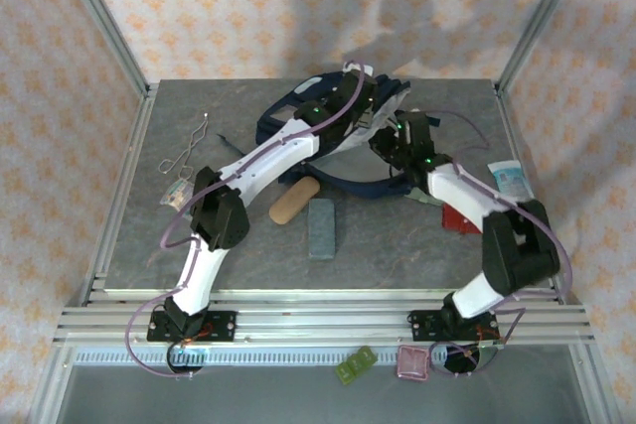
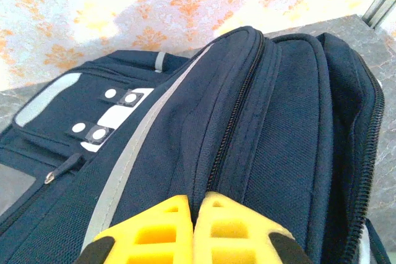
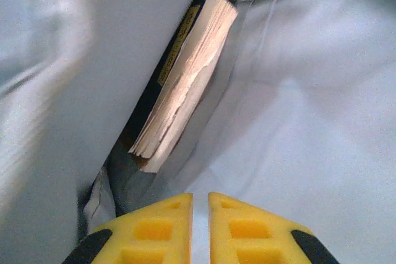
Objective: Pack books, pencil case, and school supplies into a backpack
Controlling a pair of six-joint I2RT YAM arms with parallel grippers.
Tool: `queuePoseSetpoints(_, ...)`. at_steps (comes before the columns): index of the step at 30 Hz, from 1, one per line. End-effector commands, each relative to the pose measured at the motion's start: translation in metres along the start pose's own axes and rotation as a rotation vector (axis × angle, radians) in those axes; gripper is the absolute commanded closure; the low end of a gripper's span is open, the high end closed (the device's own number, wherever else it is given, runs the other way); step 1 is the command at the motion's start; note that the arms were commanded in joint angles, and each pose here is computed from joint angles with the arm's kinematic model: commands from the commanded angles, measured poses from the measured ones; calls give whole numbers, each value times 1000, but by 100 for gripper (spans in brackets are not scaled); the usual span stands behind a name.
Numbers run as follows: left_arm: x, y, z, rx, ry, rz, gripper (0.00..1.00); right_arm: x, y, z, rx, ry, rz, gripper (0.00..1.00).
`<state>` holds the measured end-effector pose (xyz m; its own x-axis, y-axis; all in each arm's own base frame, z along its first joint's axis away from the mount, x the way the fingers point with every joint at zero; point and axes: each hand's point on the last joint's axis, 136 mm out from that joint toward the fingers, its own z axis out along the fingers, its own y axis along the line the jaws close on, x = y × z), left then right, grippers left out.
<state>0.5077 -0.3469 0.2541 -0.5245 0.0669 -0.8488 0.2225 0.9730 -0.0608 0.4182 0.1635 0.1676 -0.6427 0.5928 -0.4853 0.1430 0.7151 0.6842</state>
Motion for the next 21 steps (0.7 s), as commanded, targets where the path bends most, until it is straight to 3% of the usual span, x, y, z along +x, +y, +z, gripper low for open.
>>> queuePoseSetpoints(1, -35, -10, 3, 4, -139, -129, 100, 13, -43, -22, 152, -13, -75, 87)
queuePoseSetpoints(5, -35, -25, 19, 25, -154, -165, 100, 21, -43, -42, 128, -20, -99, 88)
queuePoseSetpoints(10, -31, -52, 34, 145, -148, -214, 100, 33, -41, -50, 113, -21, -111, 89)
queuePoseSetpoints(14, -19, -58, 35, 190, -87, -214, 49, 52, -38, -41, 98, 21, -132, 88)
queuePoseSetpoints(17, -11, -55, 19, 211, -49, -204, 43, 66, -28, -33, 65, 57, -158, 85)
queuePoseSetpoints(21, -6, -34, -17, 250, -79, -248, 38, 82, -13, -20, 29, 102, -202, 81)
